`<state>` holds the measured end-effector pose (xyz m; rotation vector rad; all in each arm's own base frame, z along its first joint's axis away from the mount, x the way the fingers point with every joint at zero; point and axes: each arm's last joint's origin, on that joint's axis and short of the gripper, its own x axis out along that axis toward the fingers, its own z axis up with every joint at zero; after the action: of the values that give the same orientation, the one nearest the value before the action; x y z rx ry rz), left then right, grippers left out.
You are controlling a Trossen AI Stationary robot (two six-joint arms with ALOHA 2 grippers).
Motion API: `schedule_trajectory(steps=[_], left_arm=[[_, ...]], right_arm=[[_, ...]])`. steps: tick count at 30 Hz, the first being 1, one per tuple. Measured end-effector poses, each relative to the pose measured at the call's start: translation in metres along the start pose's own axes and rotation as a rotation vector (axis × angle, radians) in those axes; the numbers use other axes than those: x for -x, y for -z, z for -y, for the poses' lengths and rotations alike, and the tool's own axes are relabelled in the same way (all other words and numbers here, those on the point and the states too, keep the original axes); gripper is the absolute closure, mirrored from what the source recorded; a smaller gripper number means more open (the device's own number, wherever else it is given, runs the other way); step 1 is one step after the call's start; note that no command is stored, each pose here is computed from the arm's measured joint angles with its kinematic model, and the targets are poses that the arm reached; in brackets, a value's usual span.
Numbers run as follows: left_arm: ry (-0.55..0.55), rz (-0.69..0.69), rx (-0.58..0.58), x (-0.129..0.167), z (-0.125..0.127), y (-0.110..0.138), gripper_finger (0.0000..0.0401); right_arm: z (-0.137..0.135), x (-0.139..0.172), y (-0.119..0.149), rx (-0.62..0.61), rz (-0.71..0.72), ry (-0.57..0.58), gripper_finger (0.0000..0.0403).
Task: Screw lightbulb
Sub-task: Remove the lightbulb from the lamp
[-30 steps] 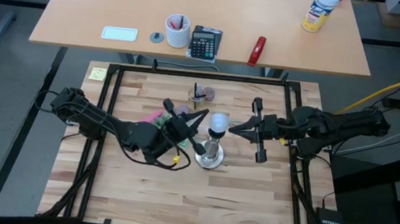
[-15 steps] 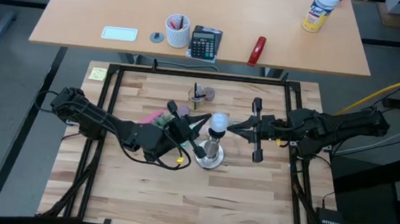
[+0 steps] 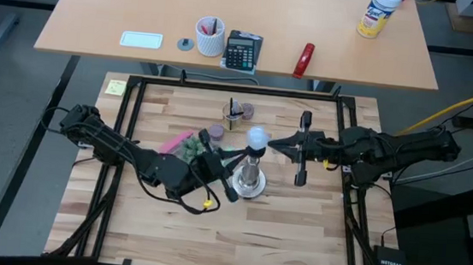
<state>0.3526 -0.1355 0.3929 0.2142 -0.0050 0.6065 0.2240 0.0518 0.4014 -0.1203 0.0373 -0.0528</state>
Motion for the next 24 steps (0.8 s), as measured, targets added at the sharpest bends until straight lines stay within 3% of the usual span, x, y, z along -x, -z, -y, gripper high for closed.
schedule_trajectory(steps=[8, 17, 24], left_arm=[[0.023, 0.005, 0.027, 0.011, 0.006, -0.002, 0.04], [0.067, 0.021, -0.052, 0.027, 0.015, -0.006, 0.04], [0.046, 0.047, 0.147, 0.027, 0.004, -0.017, 0.04]], right_arm=[[0.001, 0.0, 0.002, 0.005, -0.022, 0.039, 0.0386], [-0.001, 0.001, 0.014, -0.01, -0.139, 0.022, 0.0386], [0.0, 0.01, 0.009, -0.047, -0.115, -0.07, 0.0386]])
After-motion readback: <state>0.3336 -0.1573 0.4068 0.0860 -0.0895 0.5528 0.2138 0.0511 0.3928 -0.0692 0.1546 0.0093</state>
